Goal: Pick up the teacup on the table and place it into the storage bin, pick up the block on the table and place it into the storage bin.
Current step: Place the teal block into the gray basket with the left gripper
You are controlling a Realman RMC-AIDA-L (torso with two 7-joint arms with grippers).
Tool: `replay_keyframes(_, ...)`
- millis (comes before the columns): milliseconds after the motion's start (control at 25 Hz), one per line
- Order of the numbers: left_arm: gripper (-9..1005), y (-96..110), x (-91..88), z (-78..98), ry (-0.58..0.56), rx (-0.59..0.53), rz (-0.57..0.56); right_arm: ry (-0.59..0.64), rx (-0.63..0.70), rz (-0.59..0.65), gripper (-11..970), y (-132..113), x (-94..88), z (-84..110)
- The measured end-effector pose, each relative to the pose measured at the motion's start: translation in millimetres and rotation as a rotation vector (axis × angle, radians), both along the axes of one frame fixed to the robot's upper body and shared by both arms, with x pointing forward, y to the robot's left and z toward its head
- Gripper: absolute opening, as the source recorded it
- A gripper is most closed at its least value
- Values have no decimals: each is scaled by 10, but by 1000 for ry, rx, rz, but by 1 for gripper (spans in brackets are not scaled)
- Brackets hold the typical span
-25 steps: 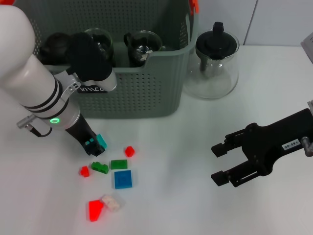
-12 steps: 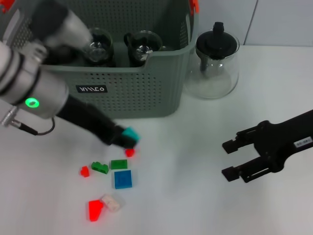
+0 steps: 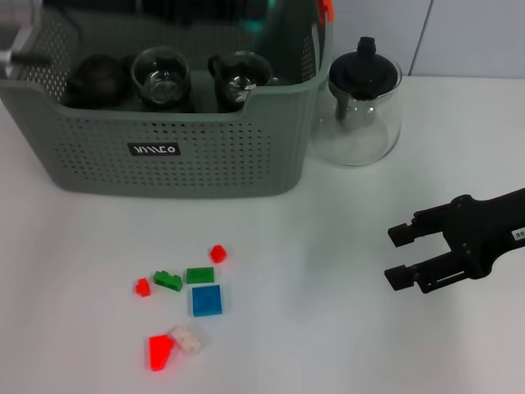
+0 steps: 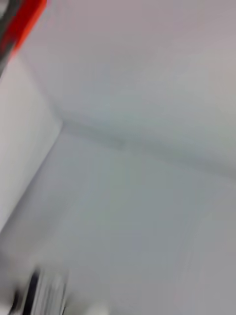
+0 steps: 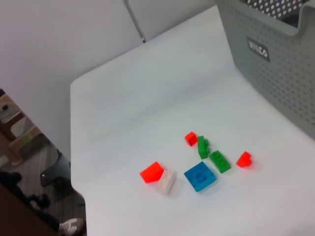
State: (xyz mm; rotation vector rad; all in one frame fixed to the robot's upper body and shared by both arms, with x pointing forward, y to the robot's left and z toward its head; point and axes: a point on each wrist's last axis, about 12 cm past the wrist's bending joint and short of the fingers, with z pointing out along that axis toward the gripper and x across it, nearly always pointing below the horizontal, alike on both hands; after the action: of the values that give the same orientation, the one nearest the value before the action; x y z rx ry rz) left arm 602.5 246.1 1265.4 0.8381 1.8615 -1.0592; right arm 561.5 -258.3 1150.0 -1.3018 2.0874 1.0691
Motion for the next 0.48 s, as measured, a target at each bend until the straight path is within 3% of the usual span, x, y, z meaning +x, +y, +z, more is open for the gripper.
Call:
replay_keyframes(240,395,-73,512,37,-23,207,231,-6,15,-16,822,8,11,3)
replay_keyframes(480,395,-187,899,-134,-11,385,405,-18,23,-9,822,48,22,5)
